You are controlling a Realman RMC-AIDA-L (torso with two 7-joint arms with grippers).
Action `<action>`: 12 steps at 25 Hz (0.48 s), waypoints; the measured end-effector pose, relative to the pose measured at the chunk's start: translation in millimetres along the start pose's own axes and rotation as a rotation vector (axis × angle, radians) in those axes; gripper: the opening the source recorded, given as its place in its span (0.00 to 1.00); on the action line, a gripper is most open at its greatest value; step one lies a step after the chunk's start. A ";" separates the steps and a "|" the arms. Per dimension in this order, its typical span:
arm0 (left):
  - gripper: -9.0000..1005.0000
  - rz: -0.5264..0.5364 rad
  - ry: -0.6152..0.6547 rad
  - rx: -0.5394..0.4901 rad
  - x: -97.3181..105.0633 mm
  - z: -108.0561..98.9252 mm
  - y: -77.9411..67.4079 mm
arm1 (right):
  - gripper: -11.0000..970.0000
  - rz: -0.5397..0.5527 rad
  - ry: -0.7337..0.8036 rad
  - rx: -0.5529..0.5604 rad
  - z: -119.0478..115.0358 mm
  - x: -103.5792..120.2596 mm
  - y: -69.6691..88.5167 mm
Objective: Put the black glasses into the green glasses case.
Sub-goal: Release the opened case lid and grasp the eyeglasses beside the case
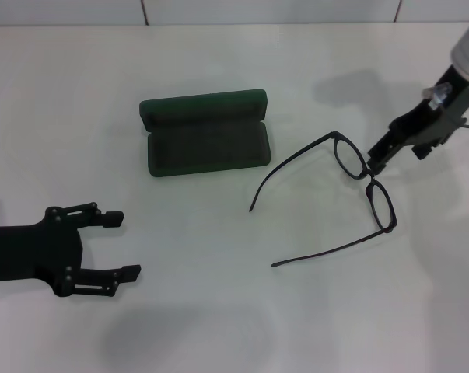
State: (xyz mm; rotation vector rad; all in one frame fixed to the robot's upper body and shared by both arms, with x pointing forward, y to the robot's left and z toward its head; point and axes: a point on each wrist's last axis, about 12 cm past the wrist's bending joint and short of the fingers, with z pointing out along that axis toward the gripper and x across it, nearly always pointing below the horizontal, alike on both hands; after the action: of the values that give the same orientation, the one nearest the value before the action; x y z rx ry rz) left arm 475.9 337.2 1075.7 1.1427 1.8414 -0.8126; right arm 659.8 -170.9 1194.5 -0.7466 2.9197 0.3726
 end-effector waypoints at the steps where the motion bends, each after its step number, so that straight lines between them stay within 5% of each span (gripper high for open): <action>1: 0.89 -0.001 0.006 0.000 1.0 -0.5 -0.5 | 0.89 -0.004 -0.004 0.011 2.6 -2.3 3.8; 12: 0.89 -0.004 0.039 -0.003 6.5 -0.7 -1.8 | 0.89 -0.040 -0.023 0.039 27.7 -8.2 27.9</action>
State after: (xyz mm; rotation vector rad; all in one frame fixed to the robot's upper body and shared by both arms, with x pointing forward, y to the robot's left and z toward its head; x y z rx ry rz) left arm 472.3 339.7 1070.5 1.1611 1.8763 -0.7950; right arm 654.6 -136.2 1174.9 -0.7885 2.8775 0.3170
